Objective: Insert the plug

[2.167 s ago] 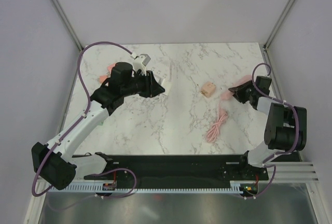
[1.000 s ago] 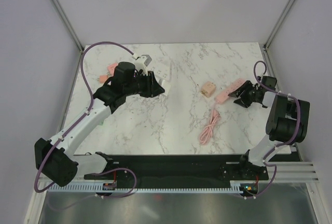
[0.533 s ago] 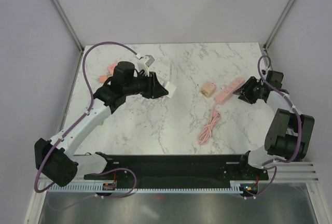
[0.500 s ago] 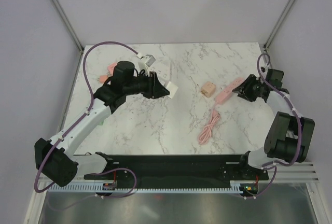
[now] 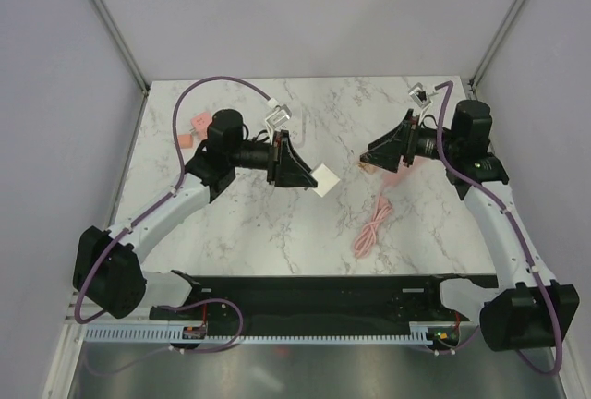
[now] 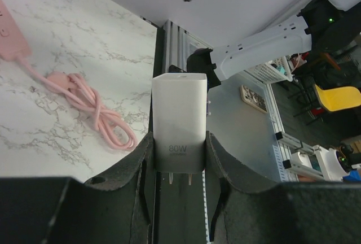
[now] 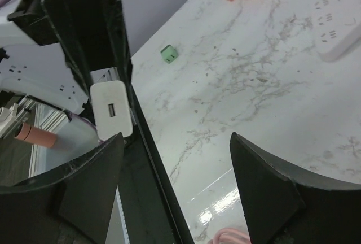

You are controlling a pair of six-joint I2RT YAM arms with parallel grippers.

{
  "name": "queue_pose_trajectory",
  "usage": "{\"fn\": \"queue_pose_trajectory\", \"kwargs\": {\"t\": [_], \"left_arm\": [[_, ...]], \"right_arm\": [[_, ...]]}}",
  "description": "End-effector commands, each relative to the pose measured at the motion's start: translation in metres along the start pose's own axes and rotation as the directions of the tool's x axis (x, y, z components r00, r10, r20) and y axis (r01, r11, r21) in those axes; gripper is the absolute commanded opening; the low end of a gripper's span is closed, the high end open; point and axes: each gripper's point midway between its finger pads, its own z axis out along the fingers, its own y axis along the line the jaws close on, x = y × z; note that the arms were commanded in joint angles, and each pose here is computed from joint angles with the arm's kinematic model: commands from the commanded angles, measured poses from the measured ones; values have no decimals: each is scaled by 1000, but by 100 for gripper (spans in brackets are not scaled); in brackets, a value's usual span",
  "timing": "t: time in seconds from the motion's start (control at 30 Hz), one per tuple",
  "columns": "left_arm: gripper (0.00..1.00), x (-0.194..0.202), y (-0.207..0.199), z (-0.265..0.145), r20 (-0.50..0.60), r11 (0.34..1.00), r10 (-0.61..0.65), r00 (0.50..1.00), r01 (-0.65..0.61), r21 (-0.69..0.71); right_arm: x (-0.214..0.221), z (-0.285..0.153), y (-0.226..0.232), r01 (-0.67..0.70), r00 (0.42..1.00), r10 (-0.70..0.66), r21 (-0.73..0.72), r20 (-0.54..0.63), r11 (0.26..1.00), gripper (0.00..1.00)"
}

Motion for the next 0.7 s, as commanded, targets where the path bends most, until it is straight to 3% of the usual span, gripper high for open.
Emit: {"fn": "queue_pose_trajectory", "kwargs": {"t": [0.0,0.23,0.67], "left_arm": [[2,-10,-28,-3,6,986,109,994,-109,128],[2,2,-25,1,-36,990,115,993,-111,87],[2,12,-40,5,-64,980,164,984,-155,128]], "right_arm": [[-3,-6,47,112,994,-113,-159,4,981,84],[18,14,74,59,995,-74,-211,-62,976,83],[57,38,70,25,971,-62,-160,-233,987,82]]}}
